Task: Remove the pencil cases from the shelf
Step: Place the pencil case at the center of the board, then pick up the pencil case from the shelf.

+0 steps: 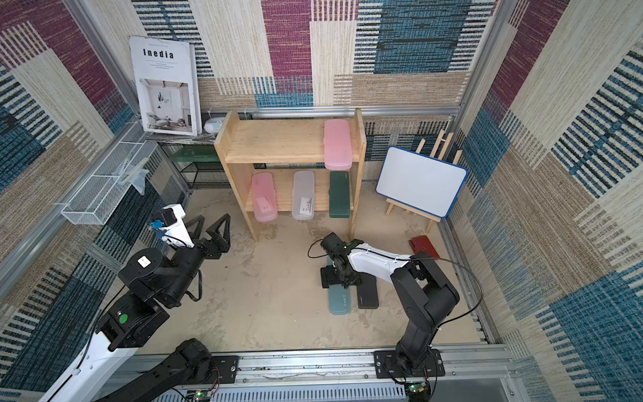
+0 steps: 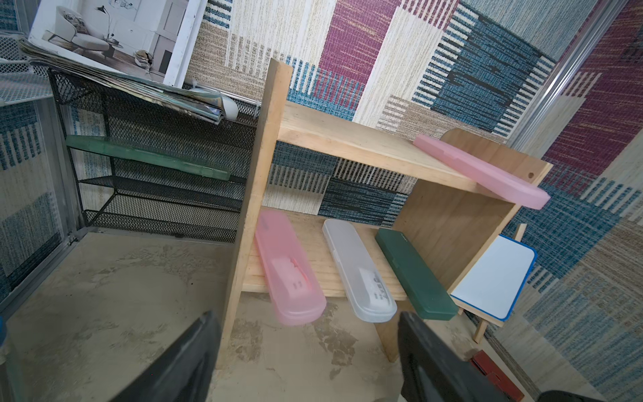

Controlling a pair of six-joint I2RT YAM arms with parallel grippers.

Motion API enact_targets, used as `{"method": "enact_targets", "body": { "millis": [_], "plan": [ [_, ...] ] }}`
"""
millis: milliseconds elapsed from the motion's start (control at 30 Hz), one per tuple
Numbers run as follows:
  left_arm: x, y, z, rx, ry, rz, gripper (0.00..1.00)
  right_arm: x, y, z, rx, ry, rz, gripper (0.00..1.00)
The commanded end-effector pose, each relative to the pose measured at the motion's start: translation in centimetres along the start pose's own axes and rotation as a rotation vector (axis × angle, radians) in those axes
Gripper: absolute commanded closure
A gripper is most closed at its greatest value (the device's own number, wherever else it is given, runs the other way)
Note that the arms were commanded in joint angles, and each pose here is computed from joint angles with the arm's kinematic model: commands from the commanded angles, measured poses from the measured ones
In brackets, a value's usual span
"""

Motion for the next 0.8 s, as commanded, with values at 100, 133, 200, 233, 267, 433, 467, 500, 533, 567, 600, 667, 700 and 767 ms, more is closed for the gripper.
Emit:
{"method": "enact_targets", "body": {
  "millis": [100, 133, 200, 233, 267, 433, 467, 500, 533, 567, 600, 667, 700, 767],
  "plan": [
    [0.2, 0.1, -0.6, 0.020, -0.009, -0.006, 0.15, 2.2, 0.7, -0.9, 0.027, -0.057, -0.026, 0.01],
    [0.3, 0.1, -0.9, 0.040, -0.012, 0.001, 0.15, 3.5, 1.0, -1.2, 0.032, -0.086, -0.045, 0.01],
    [0.2, -0.4, -1.5, 0.091, -0.014, 0.038, 0.14, 6.8, 1.8, -2.0, 0.052, -0.169, -0.100, 0.01],
    [0.0, -0.9, -1.9, 0.123, -0.016, 0.074, 0.14, 8.9, 2.0, -2.4, 0.062, -0.225, -0.125, 0.01],
    [-0.3, -1.5, -2.2, 0.154, -0.018, 0.111, 0.14, 10.6, 2.0, -2.7, 0.065, -0.281, -0.133, 0.01],
    [-3.4, -6.1, -3.6, 0.359, 0.021, 0.379, 0.12, 17.0, -0.6, -2.6, -0.016, -0.575, -0.198, 0.01],
    [-4.3, -6.9, -3.7, 0.393, 0.042, 0.418, 0.12, 17.8, -1.2, -2.4, -0.036, -0.608, -0.227, 0.01],
    [-5.1, -7.9, -4.1, 0.429, 0.061, 0.466, 0.11, 18.8, -1.7, -2.1, -0.054, -0.644, -0.261, 0.01],
    [-5.9, -8.7, -4.3, 0.458, 0.080, 0.502, 0.11, 19.7, -2.1, -1.9, -0.071, -0.669, -0.278, 0.01],
    [-6.7, -9.6, -4.6, 0.491, 0.100, 0.534, 0.11, 20.7, -2.6, -1.7, -0.088, -0.690, -0.278, 0.01],
    [-7.5, -10.4, -4.9, 0.517, 0.119, 0.563, 0.11, 21.4, -3.2, -1.6, -0.100, -0.701, -0.252, 0.01],
    [-8.8, -11.8, -5.6, 0.549, 0.143, 0.605, 0.10, 22.5, -4.1, -1.5, -0.106, -0.708, -0.178, 0.01],
    [-9.5, -12.5, -5.9, 0.563, 0.149, 0.626, 0.10, 22.7, -4.4, -1.5, -0.100, -0.704, -0.139, 0.01],
    [-10.8, -13.8, -6.2, 0.595, 0.158, 0.655, 0.10, 23.4, -4.5, -1.6, -0.088, -0.702, -0.100, 0.01]
  ]
}}
Point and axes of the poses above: each gripper's point midway between its finger pads, its own x axis back along the fingers, its own y axis along the line the jaws close on, z = x × y, the point moved 6 cm from there along x, back along the fingers, and after that the axes turned 13 degrees about -x, right-handed, at the moved point
